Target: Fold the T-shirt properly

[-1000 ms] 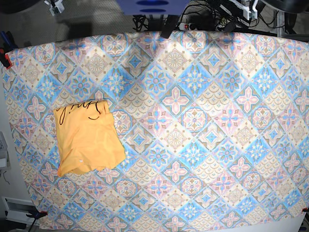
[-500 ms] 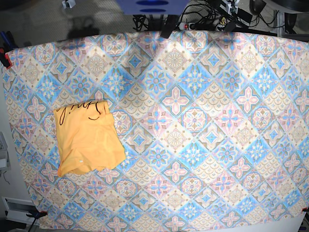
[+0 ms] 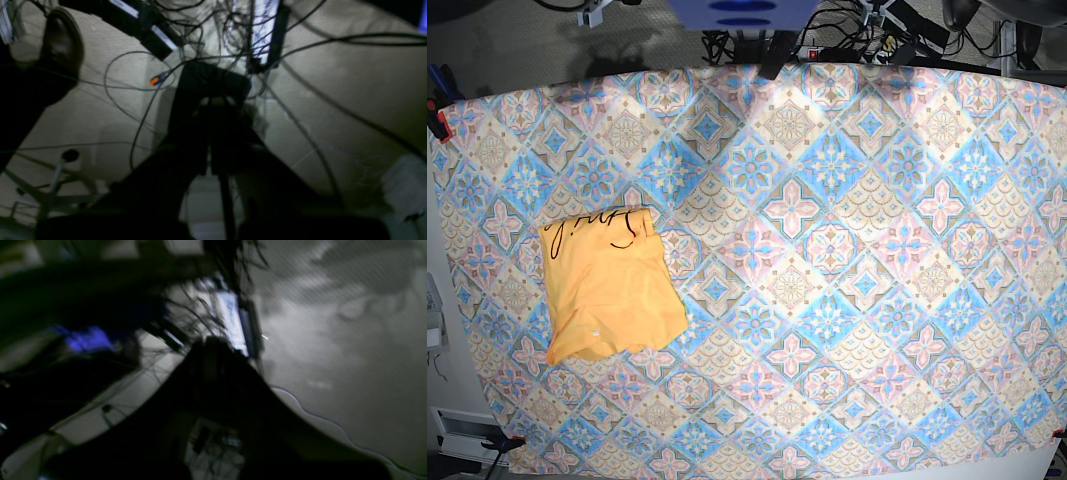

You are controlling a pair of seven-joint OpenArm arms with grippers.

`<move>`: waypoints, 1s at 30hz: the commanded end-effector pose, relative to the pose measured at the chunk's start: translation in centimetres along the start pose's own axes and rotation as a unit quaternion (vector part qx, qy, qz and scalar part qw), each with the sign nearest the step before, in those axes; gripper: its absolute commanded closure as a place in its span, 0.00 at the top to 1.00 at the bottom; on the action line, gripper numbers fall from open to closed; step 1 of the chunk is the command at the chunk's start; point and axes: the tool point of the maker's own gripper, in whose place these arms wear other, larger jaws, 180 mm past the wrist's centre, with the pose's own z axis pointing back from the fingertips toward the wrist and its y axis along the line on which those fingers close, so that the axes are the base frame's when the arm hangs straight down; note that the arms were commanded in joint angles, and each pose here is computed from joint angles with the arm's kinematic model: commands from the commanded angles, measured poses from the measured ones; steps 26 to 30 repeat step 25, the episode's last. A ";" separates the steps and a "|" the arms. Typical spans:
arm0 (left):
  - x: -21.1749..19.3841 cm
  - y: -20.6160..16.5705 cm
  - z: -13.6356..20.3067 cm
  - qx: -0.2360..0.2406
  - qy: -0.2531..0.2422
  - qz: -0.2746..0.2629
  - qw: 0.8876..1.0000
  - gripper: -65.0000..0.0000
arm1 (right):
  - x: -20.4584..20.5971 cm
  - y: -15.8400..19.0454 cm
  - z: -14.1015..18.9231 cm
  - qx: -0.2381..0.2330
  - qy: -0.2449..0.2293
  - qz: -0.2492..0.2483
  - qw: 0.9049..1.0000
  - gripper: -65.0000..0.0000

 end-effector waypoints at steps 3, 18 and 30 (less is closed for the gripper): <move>-0.1 1.2 -0.6 0.007 -0.007 -0.031 0.999 0.00 | -0.3 1.5 -0.8 0.014 0.004 -0.005 1.000 0.00; 6.4 -0.4 -1.8 -0.006 -0.062 -0.075 0.995 0.00 | 3.1 4.9 -5.1 -0.030 -0.031 0.012 0.999 0.00; 7.2 -0.3 -1.9 -0.004 -0.069 -0.070 0.995 0.00 | 3.3 10.9 -7.4 0.019 -0.039 -0.002 0.999 0.00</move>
